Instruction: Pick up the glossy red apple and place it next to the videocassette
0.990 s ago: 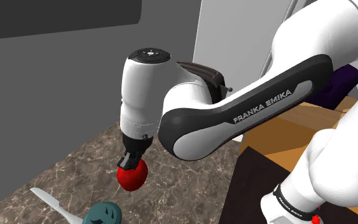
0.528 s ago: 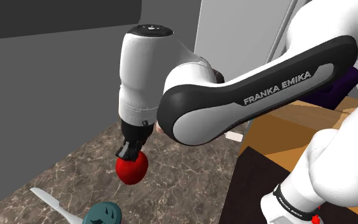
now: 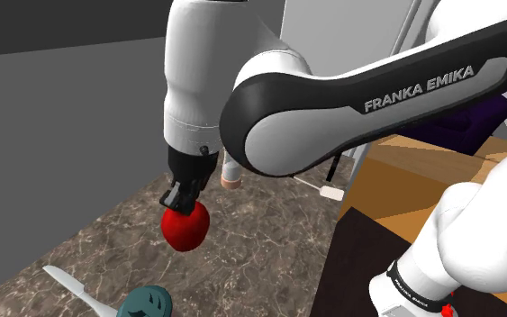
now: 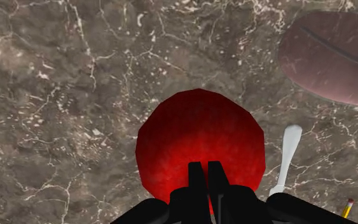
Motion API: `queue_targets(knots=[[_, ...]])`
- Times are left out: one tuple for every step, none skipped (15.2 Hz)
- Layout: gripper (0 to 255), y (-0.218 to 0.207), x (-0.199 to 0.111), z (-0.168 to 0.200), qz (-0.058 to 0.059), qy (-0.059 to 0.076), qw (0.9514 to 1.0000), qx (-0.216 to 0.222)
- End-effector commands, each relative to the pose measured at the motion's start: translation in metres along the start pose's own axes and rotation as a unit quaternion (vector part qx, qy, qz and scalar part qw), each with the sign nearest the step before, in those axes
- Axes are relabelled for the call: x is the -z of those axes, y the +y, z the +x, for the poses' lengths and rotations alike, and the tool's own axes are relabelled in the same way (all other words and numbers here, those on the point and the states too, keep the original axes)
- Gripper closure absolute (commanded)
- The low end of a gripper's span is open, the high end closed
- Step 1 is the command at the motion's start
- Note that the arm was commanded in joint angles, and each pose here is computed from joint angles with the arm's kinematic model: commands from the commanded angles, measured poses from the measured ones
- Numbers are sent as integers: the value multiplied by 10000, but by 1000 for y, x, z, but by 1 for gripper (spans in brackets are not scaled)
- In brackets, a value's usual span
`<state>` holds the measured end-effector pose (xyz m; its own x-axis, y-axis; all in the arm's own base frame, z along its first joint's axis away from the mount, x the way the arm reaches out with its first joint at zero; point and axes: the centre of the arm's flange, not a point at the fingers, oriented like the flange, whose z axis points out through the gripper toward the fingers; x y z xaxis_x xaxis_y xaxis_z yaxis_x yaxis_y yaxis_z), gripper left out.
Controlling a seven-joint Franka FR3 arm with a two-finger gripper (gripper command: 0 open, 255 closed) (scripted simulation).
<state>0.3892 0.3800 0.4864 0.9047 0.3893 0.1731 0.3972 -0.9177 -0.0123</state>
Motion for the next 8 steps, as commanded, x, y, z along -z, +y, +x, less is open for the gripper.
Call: queue_targets(knots=[[255, -1, 11, 2, -1, -1, 10000, 0], [255, -1, 16, 3, -1, -1, 10000, 0], [255, -1, 22, 4, -1, -1, 10000, 0], [255, -1, 27, 5, -1, -1, 10000, 0], [255, -1, 32, 6, -1, -1, 10000, 0], [255, -1, 37, 7, -1, -1, 10000, 0], [255, -1, 42, 8, -1, -1, 10000, 0], [255, -1, 48, 9, -1, -1, 10000, 0]])
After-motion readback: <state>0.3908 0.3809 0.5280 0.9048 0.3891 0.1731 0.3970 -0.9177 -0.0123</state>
